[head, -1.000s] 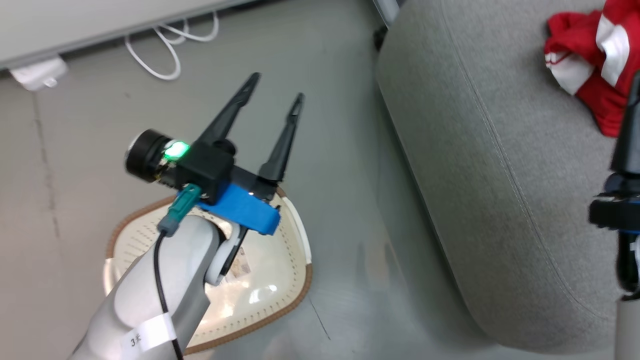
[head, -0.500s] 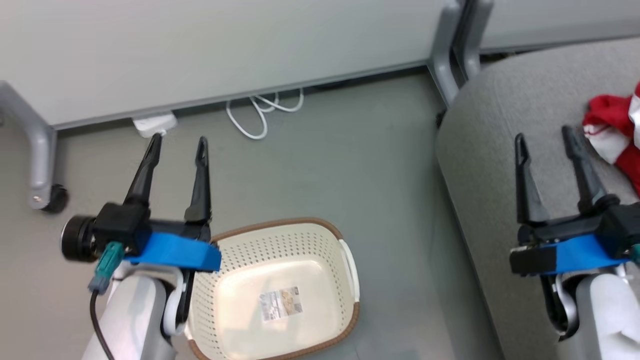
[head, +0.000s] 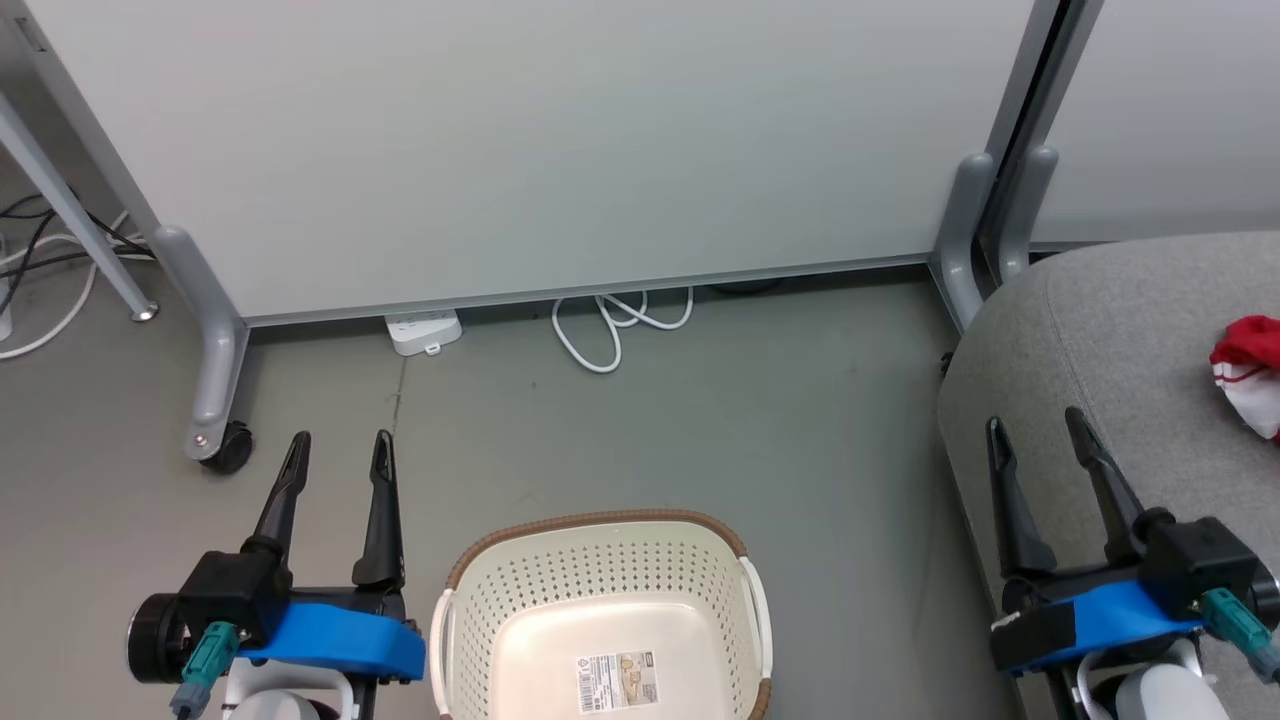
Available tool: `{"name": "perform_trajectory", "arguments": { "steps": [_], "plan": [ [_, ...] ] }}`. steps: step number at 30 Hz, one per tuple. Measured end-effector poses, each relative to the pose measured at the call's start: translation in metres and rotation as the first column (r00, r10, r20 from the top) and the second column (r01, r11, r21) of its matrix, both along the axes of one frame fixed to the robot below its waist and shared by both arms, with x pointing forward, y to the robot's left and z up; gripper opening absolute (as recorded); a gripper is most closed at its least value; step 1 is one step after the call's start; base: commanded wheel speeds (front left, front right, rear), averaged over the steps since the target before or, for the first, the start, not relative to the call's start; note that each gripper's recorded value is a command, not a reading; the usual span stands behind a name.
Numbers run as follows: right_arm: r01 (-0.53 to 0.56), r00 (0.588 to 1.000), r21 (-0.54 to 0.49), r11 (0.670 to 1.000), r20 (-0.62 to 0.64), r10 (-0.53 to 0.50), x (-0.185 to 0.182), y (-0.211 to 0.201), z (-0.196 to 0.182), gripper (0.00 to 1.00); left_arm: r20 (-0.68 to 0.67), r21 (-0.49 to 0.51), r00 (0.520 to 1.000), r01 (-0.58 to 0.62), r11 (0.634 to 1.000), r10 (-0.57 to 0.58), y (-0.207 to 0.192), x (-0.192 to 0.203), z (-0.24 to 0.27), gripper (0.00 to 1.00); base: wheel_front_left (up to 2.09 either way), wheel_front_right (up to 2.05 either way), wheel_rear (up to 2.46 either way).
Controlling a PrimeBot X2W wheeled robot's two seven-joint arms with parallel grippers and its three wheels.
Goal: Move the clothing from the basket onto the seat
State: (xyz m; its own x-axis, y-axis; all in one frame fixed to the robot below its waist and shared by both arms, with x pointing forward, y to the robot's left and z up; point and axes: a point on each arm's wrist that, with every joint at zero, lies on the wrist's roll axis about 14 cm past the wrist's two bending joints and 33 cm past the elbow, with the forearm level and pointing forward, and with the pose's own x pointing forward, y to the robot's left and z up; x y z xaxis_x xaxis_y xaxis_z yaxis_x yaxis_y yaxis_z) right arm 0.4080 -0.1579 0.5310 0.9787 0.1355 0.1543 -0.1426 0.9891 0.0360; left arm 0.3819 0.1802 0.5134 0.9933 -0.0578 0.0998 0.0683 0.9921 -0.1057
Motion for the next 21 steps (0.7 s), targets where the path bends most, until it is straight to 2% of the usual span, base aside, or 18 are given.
{"name": "perform_trajectory", "arguments": {
  "steps": [7, 21],
  "plan": [
    [-0.03, 0.998, 0.021, 0.999, -0.048, 0.031, -0.011, 0.013, -0.015, 1.0, 0.006, -0.011, 0.999, -0.047, 0.999, 0.047, 0.014, -0.016, 0.001, 1.0, 0.0, 0.0, 0.0],
    [-0.039, 0.994, 0.056, 0.998, -0.098, 0.044, -0.021, 0.018, -0.031, 1.0, -0.018, -0.017, 0.998, -0.058, 0.998, 0.058, 0.016, -0.027, -0.007, 1.0, 0.0, 0.0, 0.0]
  ]
}}
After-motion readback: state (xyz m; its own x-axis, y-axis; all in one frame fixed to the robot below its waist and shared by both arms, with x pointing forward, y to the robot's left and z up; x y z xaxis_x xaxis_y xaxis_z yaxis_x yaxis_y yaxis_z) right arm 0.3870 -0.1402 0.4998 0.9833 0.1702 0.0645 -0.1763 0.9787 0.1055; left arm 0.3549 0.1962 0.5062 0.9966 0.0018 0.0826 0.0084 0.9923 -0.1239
